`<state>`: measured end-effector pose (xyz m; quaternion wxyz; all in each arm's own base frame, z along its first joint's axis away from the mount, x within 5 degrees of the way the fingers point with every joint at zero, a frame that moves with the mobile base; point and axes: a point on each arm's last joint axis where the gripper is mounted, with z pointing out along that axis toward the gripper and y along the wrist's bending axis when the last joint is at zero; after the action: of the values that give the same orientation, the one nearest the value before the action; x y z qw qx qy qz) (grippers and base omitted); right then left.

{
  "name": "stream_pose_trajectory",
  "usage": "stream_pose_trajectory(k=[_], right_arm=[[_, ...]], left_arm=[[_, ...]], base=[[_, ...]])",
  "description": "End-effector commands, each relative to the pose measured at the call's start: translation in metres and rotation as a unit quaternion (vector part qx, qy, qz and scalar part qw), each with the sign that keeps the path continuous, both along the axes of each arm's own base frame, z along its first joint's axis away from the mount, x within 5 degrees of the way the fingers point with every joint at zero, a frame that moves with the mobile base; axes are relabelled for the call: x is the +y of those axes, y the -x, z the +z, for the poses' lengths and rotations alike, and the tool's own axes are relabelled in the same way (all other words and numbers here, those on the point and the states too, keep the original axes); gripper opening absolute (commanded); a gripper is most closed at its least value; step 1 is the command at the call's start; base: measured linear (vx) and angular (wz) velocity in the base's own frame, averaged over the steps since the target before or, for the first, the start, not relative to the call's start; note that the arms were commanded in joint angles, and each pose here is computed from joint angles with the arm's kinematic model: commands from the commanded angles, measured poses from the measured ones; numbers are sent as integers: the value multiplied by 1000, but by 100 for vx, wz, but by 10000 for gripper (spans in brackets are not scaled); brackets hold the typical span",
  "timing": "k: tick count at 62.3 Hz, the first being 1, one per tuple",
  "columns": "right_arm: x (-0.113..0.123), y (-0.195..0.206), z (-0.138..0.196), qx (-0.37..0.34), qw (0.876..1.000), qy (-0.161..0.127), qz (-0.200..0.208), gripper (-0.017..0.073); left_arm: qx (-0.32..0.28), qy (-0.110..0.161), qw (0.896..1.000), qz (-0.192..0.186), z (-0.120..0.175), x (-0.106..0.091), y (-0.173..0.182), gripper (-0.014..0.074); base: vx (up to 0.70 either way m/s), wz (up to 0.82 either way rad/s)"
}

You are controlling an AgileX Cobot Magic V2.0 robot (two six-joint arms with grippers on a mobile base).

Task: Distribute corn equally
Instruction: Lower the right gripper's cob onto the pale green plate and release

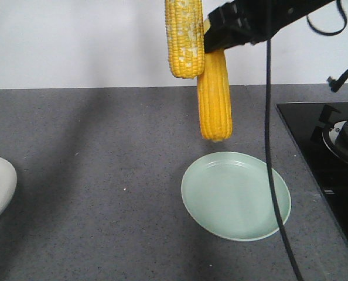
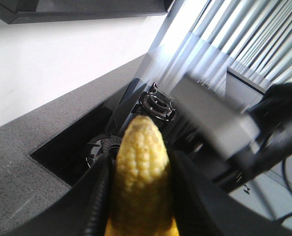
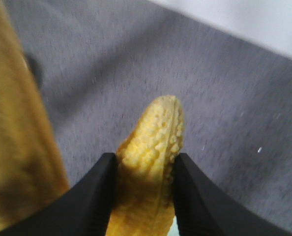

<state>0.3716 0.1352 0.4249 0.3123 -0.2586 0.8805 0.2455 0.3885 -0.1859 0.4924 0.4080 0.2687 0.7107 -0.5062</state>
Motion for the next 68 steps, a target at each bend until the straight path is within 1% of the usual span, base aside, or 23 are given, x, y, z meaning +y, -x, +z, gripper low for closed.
stream_pose_trajectory(k=[1, 5, 10, 29, 36, 43, 47, 62, 64, 68], right_arm=[[0, 12, -4, 17, 1000, 18, 8, -4], [-3, 10, -23, 45, 998, 39, 4, -4], [-8, 12, -37, 67, 996, 57, -3, -4], [-17, 17, -80, 122, 985, 119, 1, -1], [-17, 19, -89, 127, 983, 130, 17, 20], [-16, 19, -91, 130, 983, 132, 21, 74], [-16, 19, -91, 130, 983, 132, 21, 125], [-17, 19, -92, 134, 982, 131, 13, 395], [-17, 19, -92, 135, 982, 131, 12, 428], [-17, 19, -92, 136, 982, 130, 10, 463]], left_arm=[[-59, 49, 997, -13, 46, 10, 41, -7], [-59, 49, 997, -13, 46, 10, 41, -7], [-59, 49, 997, -13, 46, 10, 41, -7], [-59, 49, 997, -13, 46, 10, 41, -7], [-59, 49, 997, -13, 46, 10, 41, -7], [-59, 49, 997, -13, 46, 10, 41, -7], [-59, 49, 997, -13, 46, 10, 41, -7], [-59, 49, 997, -13, 46, 10, 41, -7], [-59, 49, 997, -13, 46, 10, 41, -7], [-59, 49, 997, -13, 46, 10, 41, -7]], base=[[0, 0], [0, 0], [0, 0], [0, 0], [0, 0], [0, 0], [0, 0], [0, 0], [0, 0], [0, 0]])
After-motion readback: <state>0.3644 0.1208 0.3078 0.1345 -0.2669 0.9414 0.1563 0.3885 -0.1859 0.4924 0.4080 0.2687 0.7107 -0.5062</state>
